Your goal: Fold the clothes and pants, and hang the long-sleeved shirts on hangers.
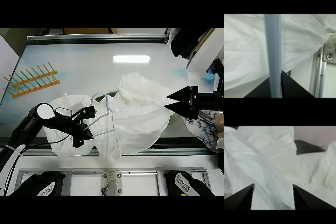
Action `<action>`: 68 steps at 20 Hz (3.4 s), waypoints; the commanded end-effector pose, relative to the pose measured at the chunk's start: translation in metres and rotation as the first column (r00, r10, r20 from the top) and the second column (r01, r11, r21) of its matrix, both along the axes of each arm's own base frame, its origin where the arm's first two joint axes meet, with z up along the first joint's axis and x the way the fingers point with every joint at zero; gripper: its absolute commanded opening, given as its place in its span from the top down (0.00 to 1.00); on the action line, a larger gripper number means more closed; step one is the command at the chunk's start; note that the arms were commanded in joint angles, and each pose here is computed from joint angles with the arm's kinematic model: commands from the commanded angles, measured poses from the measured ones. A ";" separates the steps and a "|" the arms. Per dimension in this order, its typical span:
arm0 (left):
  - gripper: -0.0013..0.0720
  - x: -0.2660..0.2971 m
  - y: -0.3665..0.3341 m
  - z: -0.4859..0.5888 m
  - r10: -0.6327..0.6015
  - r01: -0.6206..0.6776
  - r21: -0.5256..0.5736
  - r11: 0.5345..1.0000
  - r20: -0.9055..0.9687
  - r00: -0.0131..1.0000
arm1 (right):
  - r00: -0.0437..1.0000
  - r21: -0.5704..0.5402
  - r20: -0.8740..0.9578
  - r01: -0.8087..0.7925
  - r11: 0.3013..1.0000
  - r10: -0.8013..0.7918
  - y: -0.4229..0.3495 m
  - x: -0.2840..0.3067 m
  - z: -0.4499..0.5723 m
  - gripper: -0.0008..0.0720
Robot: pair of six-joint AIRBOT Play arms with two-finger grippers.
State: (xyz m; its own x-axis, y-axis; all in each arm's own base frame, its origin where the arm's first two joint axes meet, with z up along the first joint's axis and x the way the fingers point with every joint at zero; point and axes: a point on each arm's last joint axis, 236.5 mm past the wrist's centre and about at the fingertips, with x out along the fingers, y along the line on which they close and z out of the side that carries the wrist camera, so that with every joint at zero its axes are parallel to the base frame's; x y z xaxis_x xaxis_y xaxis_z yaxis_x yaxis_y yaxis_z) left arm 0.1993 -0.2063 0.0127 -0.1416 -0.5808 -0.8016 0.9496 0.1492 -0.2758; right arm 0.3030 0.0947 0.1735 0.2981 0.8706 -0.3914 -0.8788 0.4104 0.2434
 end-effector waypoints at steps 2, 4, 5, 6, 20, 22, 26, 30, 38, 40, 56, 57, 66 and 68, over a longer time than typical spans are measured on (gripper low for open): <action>0.96 0.000 0.000 0.000 0.001 -0.001 0.000 1.000 0.000 1.000 | 0.985 0.117 0.076 -0.161 0.980 0.153 -0.005 -0.008 -0.018 0.28; 0.96 0.000 0.000 0.000 0.001 -0.001 0.000 1.000 -0.001 1.000 | 0.985 0.136 0.047 -0.172 0.976 0.167 -0.004 -0.005 -0.027 0.28; 0.96 0.000 0.000 0.000 0.001 -0.001 0.000 1.000 0.000 1.000 | 0.983 0.141 0.034 -0.185 0.972 0.182 0.000 -0.005 -0.030 0.28; 0.96 0.000 0.000 0.000 0.002 -0.002 0.000 1.000 0.000 1.000 | 0.977 0.136 0.033 -0.212 0.968 0.209 0.005 -0.006 -0.035 0.28; 0.96 0.000 0.000 0.000 0.002 -0.002 0.000 1.000 0.000 1.000 | 0.904 0.139 -0.088 -0.405 0.904 0.418 0.055 -0.025 -0.075 0.28; 0.96 0.000 0.000 0.000 0.002 -0.002 0.000 1.000 0.000 1.000 | 0.901 0.143 -0.088 -0.412 0.900 0.426 0.057 -0.026 -0.075 0.28; 0.96 0.001 0.000 0.000 0.002 -0.002 0.000 1.000 0.000 1.000 | 0.899 0.149 -0.084 -0.415 0.898 0.429 0.060 -0.026 -0.074 0.28; 0.96 0.001 0.000 0.000 0.002 -0.002 0.000 1.000 0.000 1.000 | 0.899 0.149 -0.084 -0.414 0.898 0.429 0.060 -0.026 -0.074 0.28; 0.96 0.000 0.000 0.000 0.001 -0.001 0.000 1.000 0.000 1.000 | 0.900 0.149 -0.084 -0.414 0.898 0.428 0.059 -0.026 -0.074 0.28; 0.96 0.000 0.000 0.000 0.002 -0.002 0.000 1.000 0.000 1.000 | 0.900 0.149 -0.083 -0.413 0.899 0.427 0.059 -0.026 -0.074 0.28; 0.96 0.000 0.000 0.000 0.001 -0.001 0.000 1.000 0.000 1.000 | 0.900 0.149 -0.084 -0.414 0.898 0.428 0.059 -0.026 -0.074 0.97; 0.96 0.000 0.000 0.000 0.001 -0.001 0.000 1.000 0.000 1.000 | 0.900 0.149 -0.084 -0.414 0.898 0.428 0.059 -0.026 -0.074 0.97; 0.96 0.001 0.001 -0.001 0.000 0.000 0.007 1.000 0.002 1.000 | 0.901 0.148 -0.084 -0.412 0.899 0.427 0.059 -0.025 -0.074 0.97; 0.81 0.001 0.002 -0.001 0.000 0.000 0.008 1.000 0.002 1.000 | 0.900 0.148 -0.084 -0.412 0.899 0.427 0.059 -0.025 -0.074 0.97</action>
